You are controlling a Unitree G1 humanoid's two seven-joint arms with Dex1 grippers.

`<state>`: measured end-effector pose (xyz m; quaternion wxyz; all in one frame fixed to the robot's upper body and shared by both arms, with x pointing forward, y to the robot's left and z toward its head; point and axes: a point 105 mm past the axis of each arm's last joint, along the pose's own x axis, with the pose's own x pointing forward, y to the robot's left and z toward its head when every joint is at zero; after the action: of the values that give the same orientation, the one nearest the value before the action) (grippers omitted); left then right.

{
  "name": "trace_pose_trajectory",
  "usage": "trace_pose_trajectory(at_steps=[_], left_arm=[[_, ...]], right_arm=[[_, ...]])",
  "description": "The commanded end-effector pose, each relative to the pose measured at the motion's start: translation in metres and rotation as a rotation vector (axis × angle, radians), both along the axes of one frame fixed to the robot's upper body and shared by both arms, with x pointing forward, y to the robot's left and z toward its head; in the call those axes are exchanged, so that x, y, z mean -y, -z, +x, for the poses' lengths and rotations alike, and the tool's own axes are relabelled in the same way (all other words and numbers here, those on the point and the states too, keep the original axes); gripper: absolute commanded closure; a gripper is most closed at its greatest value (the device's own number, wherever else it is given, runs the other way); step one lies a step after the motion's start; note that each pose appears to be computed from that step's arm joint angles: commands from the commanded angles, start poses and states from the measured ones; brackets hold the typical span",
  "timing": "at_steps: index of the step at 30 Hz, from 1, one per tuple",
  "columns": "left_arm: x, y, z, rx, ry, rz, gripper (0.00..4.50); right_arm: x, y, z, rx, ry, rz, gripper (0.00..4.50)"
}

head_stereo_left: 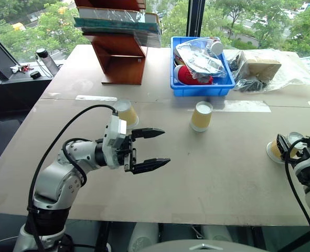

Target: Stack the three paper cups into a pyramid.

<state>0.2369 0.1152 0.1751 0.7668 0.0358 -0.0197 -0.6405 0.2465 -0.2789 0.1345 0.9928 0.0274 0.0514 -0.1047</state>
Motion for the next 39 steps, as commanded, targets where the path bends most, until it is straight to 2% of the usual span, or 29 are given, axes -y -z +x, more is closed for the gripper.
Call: trace_pose_trajectory(at_steps=[1,26,27,28,31,32,35,39], left_arm=[[0.005,-0.008,-0.006,0.030,0.031,-0.005,0.00],[0.007,-0.008,-0.004,0.039,0.034,0.011,0.00],[0.008,-0.008,-0.004,0.039,0.035,0.011,0.00],[0.008,-0.008,-0.004,0.038,0.036,0.010,0.00],[0.008,-0.008,-0.003,0.039,0.037,0.010,0.00],[0.008,-0.008,-0.003,0.039,0.037,0.010,0.00],[0.008,-0.008,-0.003,0.039,0.035,0.010,0.00],[0.007,-0.006,-0.001,0.030,0.023,0.010,0.00]], right_arm=[[0.000,-0.009,-0.003,0.015,0.009,-0.058,0.32],[0.011,-0.004,-0.003,0.021,0.053,-0.070,0.32],[0.011,-0.004,-0.003,0.021,0.054,-0.070,0.84],[0.011,-0.004,-0.003,0.022,0.054,-0.071,1.07],[0.011,-0.004,-0.003,0.022,0.052,-0.081,2.41],[0.011,-0.005,-0.003,0.019,0.047,-0.091,2.55],[0.008,-0.007,-0.002,0.023,0.015,-0.108,2.55],[-0.026,-0.019,0.003,0.054,-0.200,-0.150,2.55]])
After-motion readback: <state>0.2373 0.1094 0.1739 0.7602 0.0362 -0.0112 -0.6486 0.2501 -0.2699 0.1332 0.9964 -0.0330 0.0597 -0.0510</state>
